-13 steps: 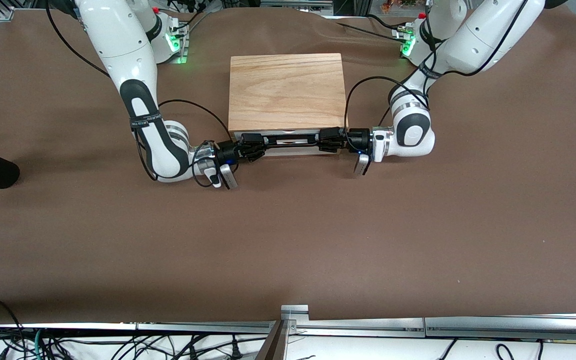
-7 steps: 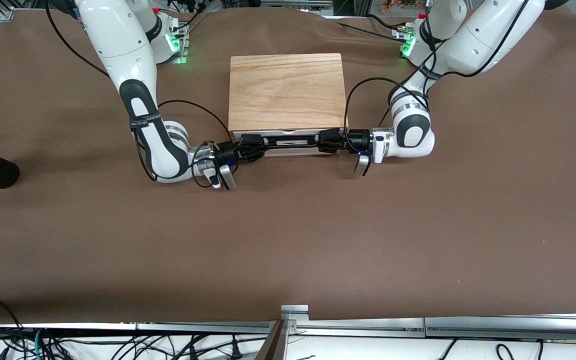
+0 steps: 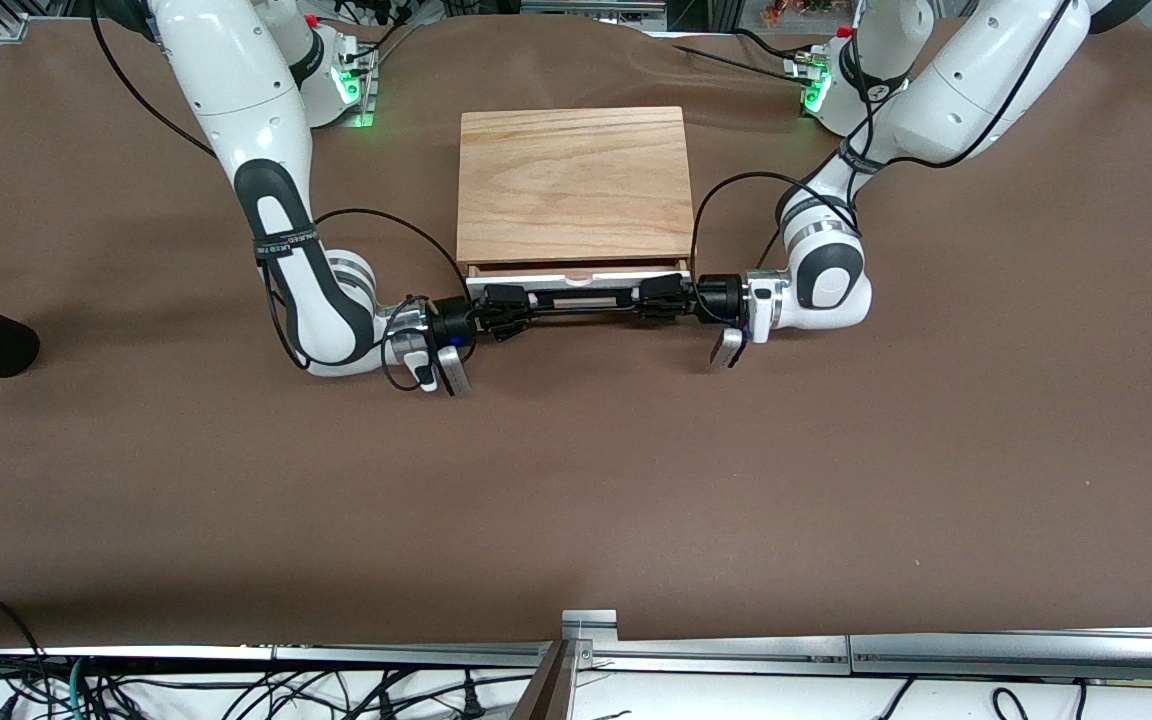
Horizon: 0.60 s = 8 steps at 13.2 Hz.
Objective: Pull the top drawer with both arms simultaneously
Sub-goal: 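Pull the handle outward with both grippers to open the white drawer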
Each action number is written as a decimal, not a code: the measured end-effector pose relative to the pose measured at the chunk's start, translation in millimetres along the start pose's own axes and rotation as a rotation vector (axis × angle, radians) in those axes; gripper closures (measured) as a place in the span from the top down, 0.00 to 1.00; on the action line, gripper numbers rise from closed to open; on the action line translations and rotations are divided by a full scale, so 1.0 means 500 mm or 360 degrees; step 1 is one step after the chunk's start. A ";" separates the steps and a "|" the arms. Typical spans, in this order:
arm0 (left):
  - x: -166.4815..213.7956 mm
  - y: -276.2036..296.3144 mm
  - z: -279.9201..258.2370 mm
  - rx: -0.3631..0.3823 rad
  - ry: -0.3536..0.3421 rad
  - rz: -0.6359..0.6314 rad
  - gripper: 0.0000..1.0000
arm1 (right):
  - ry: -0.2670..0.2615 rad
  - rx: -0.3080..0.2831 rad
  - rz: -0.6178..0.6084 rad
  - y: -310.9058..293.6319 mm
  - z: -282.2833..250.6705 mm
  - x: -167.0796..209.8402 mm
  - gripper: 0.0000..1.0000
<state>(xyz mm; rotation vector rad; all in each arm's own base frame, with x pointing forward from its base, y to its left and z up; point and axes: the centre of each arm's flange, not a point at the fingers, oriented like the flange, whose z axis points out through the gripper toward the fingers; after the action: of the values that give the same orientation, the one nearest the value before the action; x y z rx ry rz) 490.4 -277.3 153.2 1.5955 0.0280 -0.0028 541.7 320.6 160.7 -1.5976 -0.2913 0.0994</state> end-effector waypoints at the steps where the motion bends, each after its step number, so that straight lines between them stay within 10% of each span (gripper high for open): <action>1: 0.003 -0.002 -0.001 -0.0002 -0.0001 -0.0004 0.10 | -0.0004 -0.0004 0.0010 0.000 0.000 0.004 0.16; 8: 0.048 0.001 -0.005 0.0026 -0.0025 -0.0076 0.10 | 0.0010 -0.0015 0.0022 0.008 -0.006 0.040 0.16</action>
<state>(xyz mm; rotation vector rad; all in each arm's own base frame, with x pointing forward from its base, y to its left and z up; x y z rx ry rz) 514.2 -274.7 153.2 1.6109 0.0541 -0.0531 562.1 322.4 159.4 -1.6093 -0.2761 0.1037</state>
